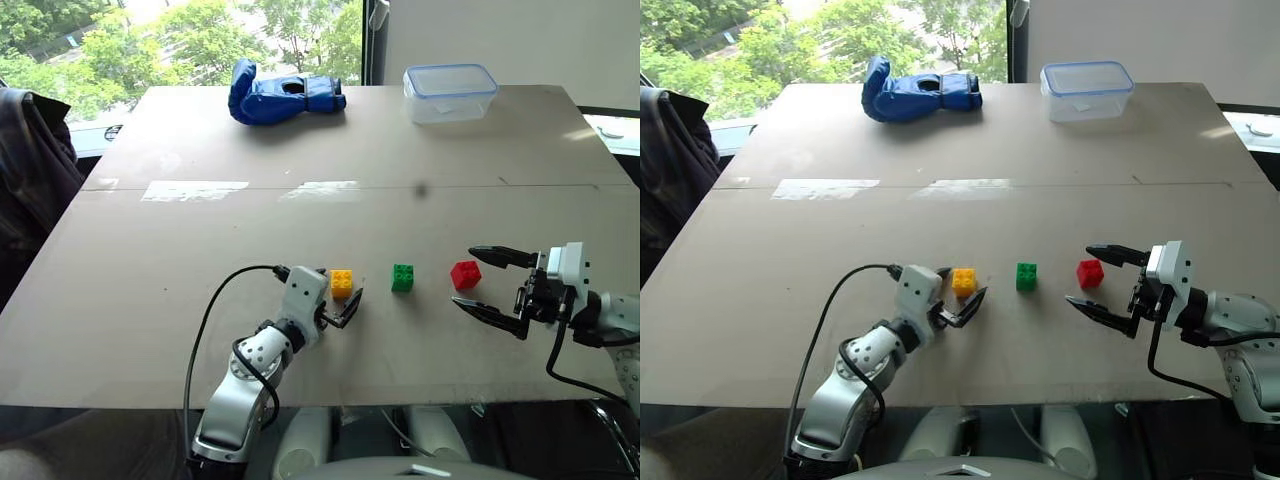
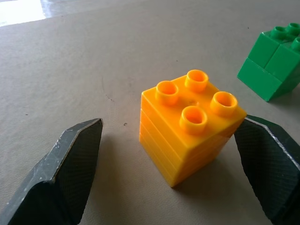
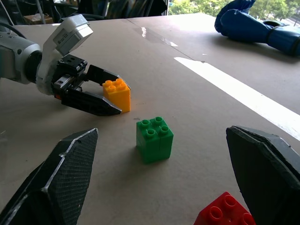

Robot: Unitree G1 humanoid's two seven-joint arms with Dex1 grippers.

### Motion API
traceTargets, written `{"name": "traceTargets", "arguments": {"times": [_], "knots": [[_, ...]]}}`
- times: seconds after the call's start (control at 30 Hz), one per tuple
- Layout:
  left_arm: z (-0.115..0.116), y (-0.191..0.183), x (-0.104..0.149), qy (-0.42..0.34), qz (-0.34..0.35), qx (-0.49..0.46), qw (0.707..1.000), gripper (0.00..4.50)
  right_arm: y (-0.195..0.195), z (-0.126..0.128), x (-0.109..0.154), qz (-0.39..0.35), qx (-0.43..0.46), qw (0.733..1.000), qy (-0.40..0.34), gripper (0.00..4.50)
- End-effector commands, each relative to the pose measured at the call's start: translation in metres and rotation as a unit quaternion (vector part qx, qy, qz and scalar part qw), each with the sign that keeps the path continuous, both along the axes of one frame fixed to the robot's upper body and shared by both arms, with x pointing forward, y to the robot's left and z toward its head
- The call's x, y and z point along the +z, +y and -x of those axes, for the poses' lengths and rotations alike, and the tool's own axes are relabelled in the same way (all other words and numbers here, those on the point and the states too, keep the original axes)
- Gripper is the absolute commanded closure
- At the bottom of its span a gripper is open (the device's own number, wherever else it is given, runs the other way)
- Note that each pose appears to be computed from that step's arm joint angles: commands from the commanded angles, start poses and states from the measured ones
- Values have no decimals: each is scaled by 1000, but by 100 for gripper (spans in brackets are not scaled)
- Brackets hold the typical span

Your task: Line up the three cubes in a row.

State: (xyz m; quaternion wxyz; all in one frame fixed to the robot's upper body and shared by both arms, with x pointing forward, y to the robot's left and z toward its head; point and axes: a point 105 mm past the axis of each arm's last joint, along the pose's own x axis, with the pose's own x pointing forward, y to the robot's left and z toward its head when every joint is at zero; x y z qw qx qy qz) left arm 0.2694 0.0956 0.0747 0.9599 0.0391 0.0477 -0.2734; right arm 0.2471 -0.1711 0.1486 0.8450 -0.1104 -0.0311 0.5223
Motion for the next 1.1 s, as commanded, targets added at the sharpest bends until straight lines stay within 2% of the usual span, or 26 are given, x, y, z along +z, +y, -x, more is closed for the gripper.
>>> {"name": "traceTargets", "arguments": {"times": [0.03,0.4,0.7,0.8,0.97,1.1], "knots": [[3,-2,21,-42,26,-12,999,7,-1,1,6,-3,0,1000,-17,0],[5,-8,19,-38,36,-40,998,7,1,4,5,-8,-3,1000,-17,0],[8,-11,31,-76,51,-60,994,7,1,6,5,-8,-5,1000,-15,0],[12,-9,43,-101,66,-70,990,7,0,6,5,-7,-7,1000,-15,0],[50,-5,55,-80,62,-193,976,7,-6,1,9,-73,-39,997,-5,0],[73,23,45,-29,21,-213,976,7,-24,4,-12,-56,-65,996,7,0]]}}
